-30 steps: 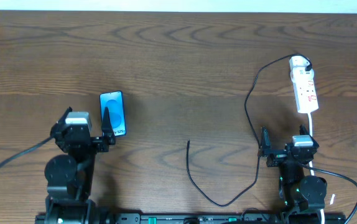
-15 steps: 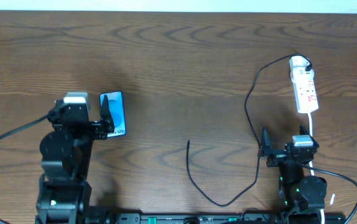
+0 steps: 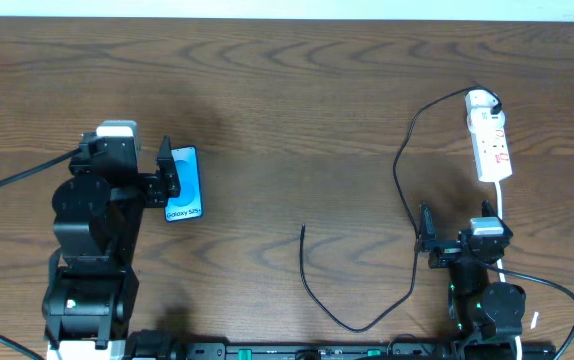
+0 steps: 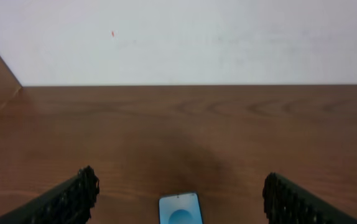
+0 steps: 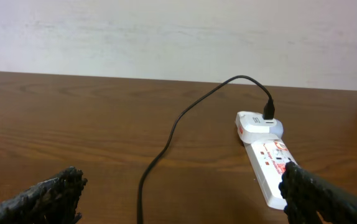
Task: Plug charger to phone and switch on socket
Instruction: 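Raise the left arm and move the left gripper over the phone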
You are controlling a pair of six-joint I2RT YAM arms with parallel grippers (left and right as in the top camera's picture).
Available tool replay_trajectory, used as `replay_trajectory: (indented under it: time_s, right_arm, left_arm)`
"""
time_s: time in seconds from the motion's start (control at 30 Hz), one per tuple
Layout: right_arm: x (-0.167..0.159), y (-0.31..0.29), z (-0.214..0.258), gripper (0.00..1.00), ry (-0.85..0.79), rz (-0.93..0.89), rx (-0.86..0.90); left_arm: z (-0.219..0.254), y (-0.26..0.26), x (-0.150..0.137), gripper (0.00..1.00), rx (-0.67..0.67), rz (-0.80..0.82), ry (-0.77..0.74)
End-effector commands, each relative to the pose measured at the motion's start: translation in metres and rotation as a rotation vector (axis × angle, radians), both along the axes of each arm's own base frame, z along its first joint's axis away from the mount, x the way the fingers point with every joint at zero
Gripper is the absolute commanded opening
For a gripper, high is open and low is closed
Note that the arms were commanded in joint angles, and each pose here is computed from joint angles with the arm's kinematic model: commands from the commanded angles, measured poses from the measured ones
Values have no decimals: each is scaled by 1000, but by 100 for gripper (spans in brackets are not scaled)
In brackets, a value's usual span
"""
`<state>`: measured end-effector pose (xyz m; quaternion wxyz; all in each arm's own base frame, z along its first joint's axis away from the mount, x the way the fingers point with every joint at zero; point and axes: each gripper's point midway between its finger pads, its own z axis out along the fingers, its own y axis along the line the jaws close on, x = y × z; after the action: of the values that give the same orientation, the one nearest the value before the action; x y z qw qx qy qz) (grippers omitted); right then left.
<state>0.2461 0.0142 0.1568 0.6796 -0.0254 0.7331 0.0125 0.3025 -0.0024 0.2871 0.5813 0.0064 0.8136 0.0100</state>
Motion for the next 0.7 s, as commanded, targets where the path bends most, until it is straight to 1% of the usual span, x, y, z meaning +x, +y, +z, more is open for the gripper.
replay_trajectory:
  time_s: [0.0, 0.37, 0.53, 0.67]
  right_arm:
    - [0, 1, 0, 99, -1, 8, -4]
    - [0, 1, 0, 99, -1, 8, -4]
    - [0, 1, 0, 99, -1, 8, -4]
    - [0, 1, 0, 99, -1, 8, -4]
  left_arm:
    - [10, 3, 1, 87, 16, 10, 18]
    - [13, 2, 10, 87, 18, 2, 168]
    - [5, 2, 17, 86, 20, 2, 237]
    - [-8, 1, 20, 87, 21, 1, 323]
